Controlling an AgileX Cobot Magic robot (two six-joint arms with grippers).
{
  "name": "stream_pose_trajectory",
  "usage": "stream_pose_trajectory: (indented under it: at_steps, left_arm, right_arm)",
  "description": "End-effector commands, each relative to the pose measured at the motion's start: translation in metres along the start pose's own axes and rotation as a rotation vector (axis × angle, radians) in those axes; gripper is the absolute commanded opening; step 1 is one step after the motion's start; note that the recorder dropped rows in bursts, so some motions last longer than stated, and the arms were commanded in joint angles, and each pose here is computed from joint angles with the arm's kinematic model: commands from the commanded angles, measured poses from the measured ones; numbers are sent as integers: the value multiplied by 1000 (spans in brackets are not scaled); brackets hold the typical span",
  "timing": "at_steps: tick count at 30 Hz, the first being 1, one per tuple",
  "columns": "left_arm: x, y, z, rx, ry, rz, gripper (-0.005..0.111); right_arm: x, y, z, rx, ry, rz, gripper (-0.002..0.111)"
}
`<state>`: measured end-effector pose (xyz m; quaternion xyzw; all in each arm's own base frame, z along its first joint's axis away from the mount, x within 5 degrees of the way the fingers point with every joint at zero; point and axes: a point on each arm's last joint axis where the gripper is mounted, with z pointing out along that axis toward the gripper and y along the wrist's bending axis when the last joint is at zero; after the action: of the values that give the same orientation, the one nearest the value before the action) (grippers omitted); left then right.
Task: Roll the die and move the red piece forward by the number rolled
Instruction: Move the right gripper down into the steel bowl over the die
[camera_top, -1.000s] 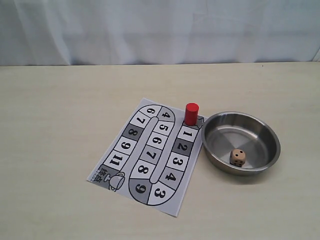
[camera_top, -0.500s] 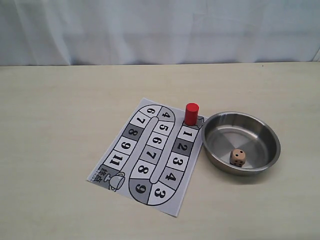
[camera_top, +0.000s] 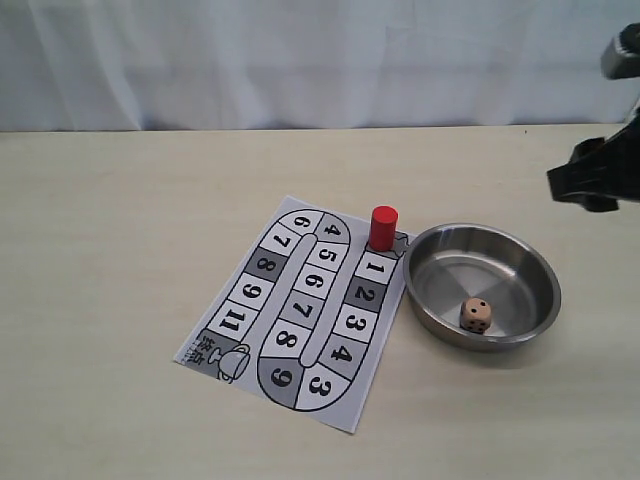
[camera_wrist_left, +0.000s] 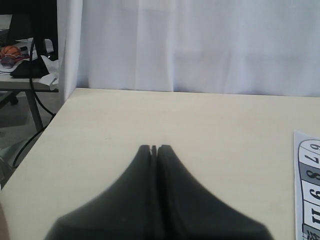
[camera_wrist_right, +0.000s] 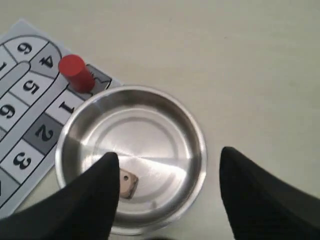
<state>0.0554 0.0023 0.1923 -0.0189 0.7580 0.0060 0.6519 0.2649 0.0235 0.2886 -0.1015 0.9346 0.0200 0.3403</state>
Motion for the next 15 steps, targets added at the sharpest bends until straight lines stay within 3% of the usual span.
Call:
stream_pose_trajectory:
  at_steps: [1, 6, 15]
  left_arm:
    - [0, 0, 0, 1, -4, -6, 0]
    - [0, 0, 0, 1, -11, -5, 0]
    - [0, 0, 0, 1, -11, -5, 0]
  right_arm:
    - [1, 24, 29, -69, 105, -48, 56]
    - [3, 39, 56, -101, 235, -17, 56]
    - [19, 42, 104, -104, 383, -16, 56]
